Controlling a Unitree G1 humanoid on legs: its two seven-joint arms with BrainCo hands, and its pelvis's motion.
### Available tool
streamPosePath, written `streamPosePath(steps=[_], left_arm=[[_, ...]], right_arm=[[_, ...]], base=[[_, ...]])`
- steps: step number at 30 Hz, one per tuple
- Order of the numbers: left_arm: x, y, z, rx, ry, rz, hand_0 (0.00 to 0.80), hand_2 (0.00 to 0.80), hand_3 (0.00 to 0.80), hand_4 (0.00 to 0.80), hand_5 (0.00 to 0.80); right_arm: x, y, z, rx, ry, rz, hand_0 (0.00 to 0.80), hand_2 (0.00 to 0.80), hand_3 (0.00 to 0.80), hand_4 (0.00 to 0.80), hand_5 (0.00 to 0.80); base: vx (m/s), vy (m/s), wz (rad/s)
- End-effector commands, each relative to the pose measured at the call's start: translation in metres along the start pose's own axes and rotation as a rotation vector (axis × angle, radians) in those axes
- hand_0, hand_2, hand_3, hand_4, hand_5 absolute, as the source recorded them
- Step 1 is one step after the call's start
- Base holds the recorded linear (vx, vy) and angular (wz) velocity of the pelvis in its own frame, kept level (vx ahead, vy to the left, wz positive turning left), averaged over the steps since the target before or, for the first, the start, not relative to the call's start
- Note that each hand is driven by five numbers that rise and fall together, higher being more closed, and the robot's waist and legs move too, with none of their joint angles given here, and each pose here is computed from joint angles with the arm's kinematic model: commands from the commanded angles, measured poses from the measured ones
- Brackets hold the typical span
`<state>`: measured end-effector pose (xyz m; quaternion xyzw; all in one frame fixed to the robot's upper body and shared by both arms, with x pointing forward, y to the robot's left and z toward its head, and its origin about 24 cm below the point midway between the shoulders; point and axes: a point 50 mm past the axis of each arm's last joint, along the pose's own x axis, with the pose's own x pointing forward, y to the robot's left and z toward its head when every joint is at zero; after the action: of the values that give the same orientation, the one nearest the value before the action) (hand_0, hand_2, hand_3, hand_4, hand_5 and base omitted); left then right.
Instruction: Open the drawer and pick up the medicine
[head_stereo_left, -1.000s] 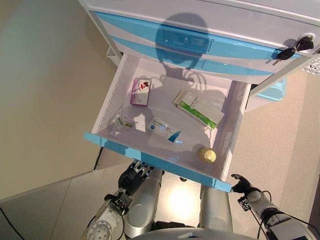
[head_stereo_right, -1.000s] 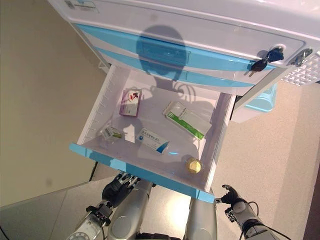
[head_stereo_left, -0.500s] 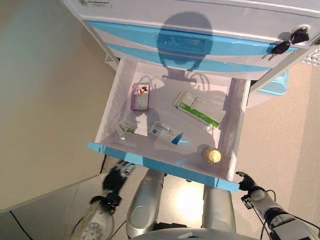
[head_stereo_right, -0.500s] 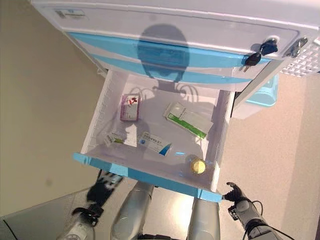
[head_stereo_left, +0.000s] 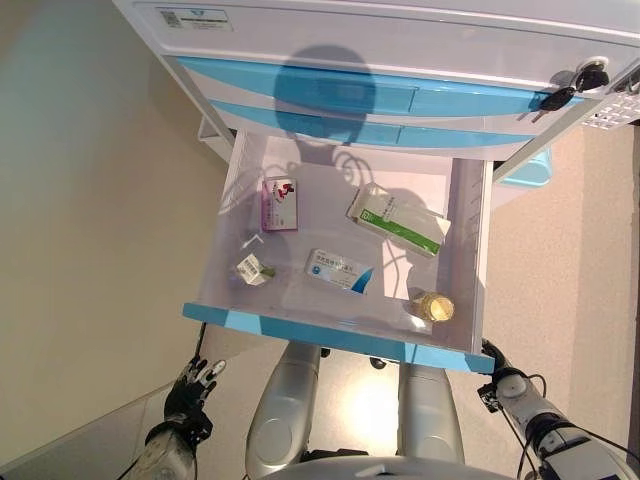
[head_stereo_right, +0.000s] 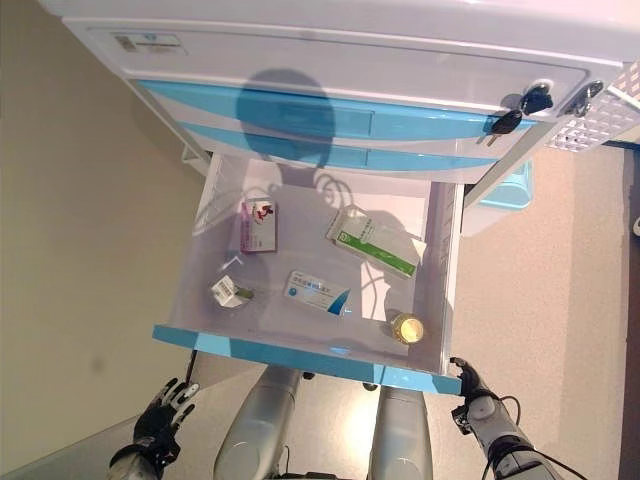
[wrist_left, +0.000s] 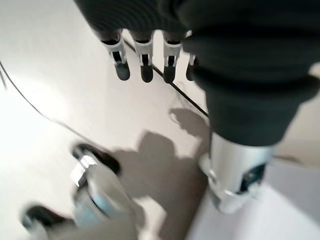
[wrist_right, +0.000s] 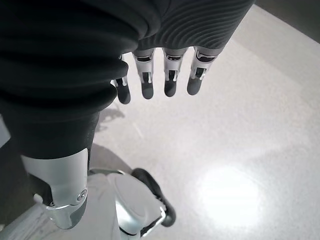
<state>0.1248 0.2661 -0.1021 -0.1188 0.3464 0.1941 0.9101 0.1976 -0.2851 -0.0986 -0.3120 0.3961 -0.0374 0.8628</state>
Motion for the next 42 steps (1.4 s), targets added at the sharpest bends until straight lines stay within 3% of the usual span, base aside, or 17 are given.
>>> streamPosePath(steps=[1,8,14,24,31,34,42], left_arm=[[0.001,0.013,-0.008,0.128,0.022,0.084,0.0,0.0,0.0,0.0,0.0],[0.017,0.024,-0.028,0.369,0.22,0.171,0.0,0.0,0.0,0.0,0.0],[0.021,0.024,-0.029,0.582,0.27,0.181,0.0,0.0,0.0,0.0,0.0],[0.022,0.013,-0.037,0.659,0.299,0.146,0.0,0.0,0.0,0.0,0.0],[0.014,0.025,-0.048,0.6,0.355,0.198,0.0,0.0,0.0,0.0,0.0],[0.009,0.03,-0.056,0.585,0.39,0.21,0.0,0.0,0.0,0.0,0.0],[0.0,0.033,-0.07,0.619,0.443,0.17,0.0,0.0,0.0,0.0,0.0]], right_arm=[[-0.002,-0.013,-0.012,0.013,0.038,-0.044,0.0,0.0,0.0,0.0,0.0],[0.002,-0.017,-0.004,0.103,0.03,-0.079,0.0,0.0,0.0,0.0,0.0],[0.001,-0.027,-0.007,0.15,0.037,-0.132,0.0,0.0,0.0,0.0,0.0],[-0.005,-0.067,0.006,0.181,-0.095,-0.271,0.0,0.0,0.0,0.0,0.0],[-0.043,-0.101,0.072,0.123,-0.535,-0.341,0.0,0.0,0.0,0.0,0.0],[-0.073,-0.105,0.1,0.119,-0.747,-0.306,0.0,0.0,0.0,0.0,0.0],[-0.137,-0.098,0.145,-0.138,-1.097,-0.154,0.0,0.0,0.0,0.0,0.0]], base=[[0.011,-0.003,-0.1],[-0.008,-0.018,-0.2],[0.022,-0.042,-0.23],[0.004,-0.044,-0.17],[0.012,-0.003,-0.43],[0.039,0.01,-0.31],[0.019,0.005,-0.04]])
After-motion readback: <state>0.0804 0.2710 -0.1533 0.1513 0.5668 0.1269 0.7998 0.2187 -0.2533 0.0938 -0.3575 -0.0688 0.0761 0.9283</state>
